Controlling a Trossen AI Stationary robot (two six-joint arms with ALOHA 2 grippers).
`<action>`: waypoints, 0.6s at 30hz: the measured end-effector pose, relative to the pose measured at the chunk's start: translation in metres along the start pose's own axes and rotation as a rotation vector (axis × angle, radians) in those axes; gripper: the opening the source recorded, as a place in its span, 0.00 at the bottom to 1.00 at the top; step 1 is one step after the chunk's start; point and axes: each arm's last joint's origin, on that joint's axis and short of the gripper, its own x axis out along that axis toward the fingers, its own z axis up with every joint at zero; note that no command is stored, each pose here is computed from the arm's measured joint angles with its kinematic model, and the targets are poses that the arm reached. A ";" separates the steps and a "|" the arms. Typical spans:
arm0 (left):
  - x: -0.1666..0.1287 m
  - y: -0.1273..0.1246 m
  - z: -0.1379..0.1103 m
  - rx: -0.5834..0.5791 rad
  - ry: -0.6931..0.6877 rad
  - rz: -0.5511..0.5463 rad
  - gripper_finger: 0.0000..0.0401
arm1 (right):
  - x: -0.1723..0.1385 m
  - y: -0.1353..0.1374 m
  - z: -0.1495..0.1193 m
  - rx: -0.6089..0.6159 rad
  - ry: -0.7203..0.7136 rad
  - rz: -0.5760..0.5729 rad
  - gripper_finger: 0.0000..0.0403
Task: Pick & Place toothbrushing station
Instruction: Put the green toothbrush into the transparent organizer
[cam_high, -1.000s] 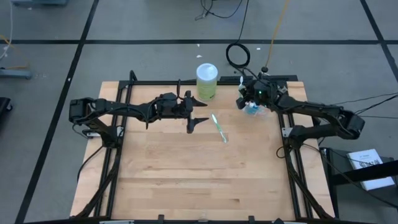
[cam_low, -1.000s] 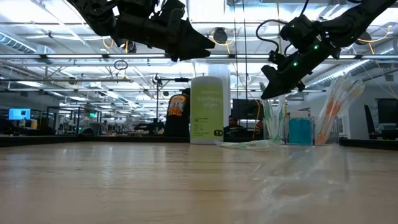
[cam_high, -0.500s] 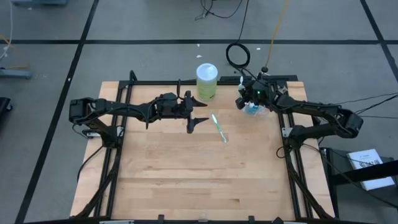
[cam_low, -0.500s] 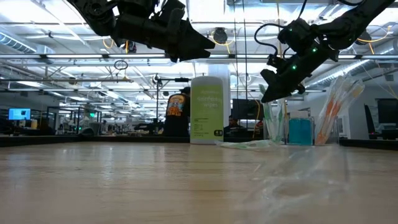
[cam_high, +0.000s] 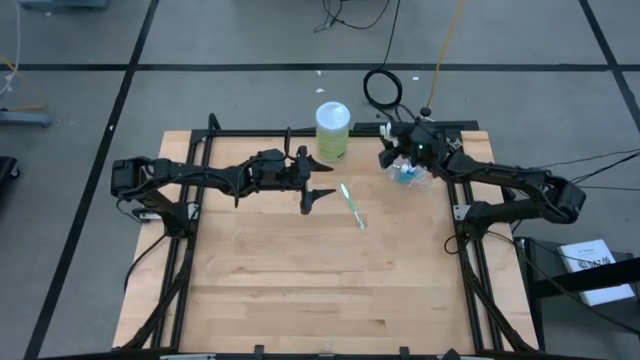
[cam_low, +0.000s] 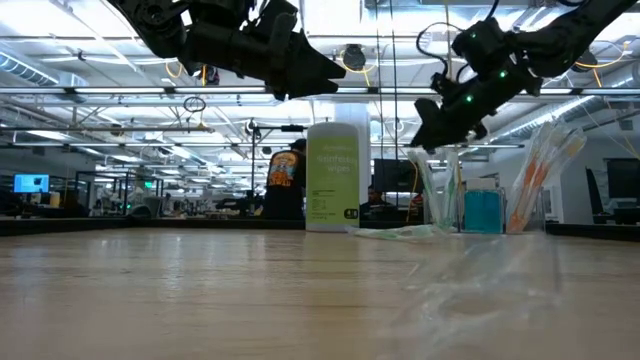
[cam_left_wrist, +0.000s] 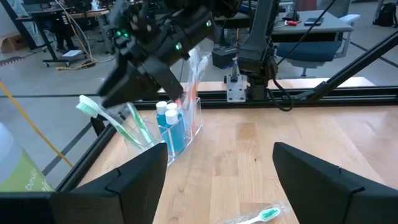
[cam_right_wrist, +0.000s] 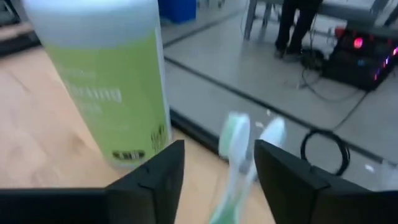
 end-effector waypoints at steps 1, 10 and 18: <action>0.000 0.000 0.000 0.000 0.001 0.000 0.73 | -0.001 0.000 0.003 0.002 -0.021 0.002 0.47; 0.001 0.000 -0.012 0.063 0.116 0.041 0.73 | -0.014 0.012 0.019 0.010 -0.160 0.170 0.50; 0.033 -0.001 -0.057 0.118 0.177 0.039 0.73 | -0.024 0.039 0.016 -0.029 -0.122 0.603 0.49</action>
